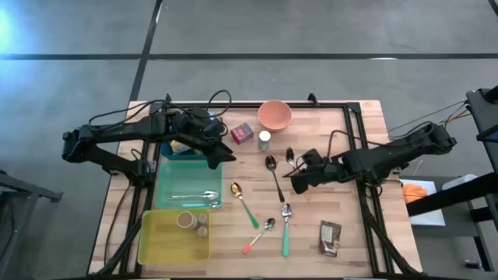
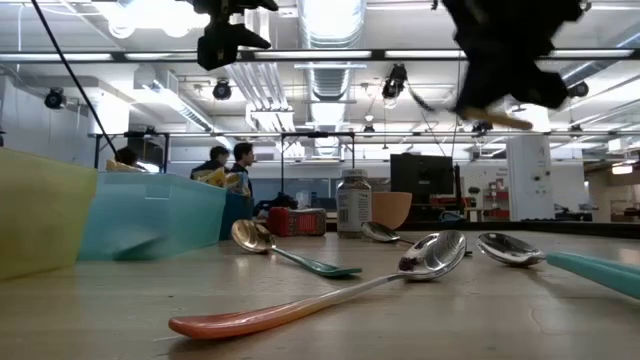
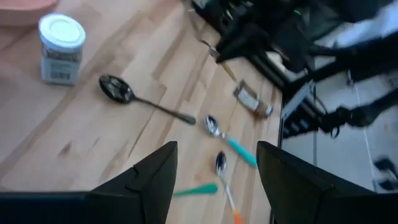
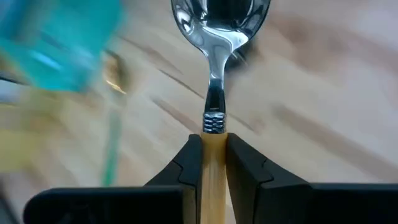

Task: Pick & Place Food Item
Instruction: Put the yellow spoon into the light blue bin

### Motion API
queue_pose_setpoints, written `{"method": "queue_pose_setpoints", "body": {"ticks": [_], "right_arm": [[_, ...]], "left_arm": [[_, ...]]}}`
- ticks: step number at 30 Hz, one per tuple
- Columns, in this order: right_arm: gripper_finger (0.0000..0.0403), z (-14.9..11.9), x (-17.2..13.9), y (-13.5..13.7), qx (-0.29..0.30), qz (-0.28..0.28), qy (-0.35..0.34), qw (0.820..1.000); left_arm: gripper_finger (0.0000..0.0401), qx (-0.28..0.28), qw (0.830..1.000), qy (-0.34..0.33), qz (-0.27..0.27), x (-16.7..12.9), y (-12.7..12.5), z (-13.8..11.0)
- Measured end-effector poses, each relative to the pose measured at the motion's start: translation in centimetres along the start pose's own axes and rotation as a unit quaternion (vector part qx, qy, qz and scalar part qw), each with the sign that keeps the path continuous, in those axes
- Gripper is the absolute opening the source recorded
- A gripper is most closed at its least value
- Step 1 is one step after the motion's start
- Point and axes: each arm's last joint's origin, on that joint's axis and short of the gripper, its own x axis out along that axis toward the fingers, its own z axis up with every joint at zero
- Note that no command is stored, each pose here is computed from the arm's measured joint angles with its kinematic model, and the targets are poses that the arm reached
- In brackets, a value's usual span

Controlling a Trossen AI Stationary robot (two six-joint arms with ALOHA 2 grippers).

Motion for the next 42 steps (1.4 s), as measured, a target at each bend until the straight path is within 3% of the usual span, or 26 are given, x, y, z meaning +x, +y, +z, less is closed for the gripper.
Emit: {"method": "queue_pose_setpoints", "body": {"ticks": [7,16,35,42], "right_arm": [[0.0037,2.6,-2.5,3.7,-0.079,0.125,-0.078,0.986],[0.0037,4.4,-4.4,5.8,-0.124,0.189,-0.137,0.965],[0.0037,7.8,-2.3,8.9,-0.149,0.186,-0.159,0.958],[0.0037,8.8,-1.9,11.0,-0.183,0.185,-0.173,0.95]], "left_arm": [[0.0225,-0.011,0.998,-0.047,-0.028,0.6,-0.6,1.0],[0.0225,0.049,0.989,-0.124,-0.067,2.2,-2.5,1.9],[0.0226,0.052,0.984,-0.143,-0.095,4.1,-3.1,2.2],[0.0226,0.043,0.98,-0.169,-0.093,3.9,-3.3,2.5]]}}
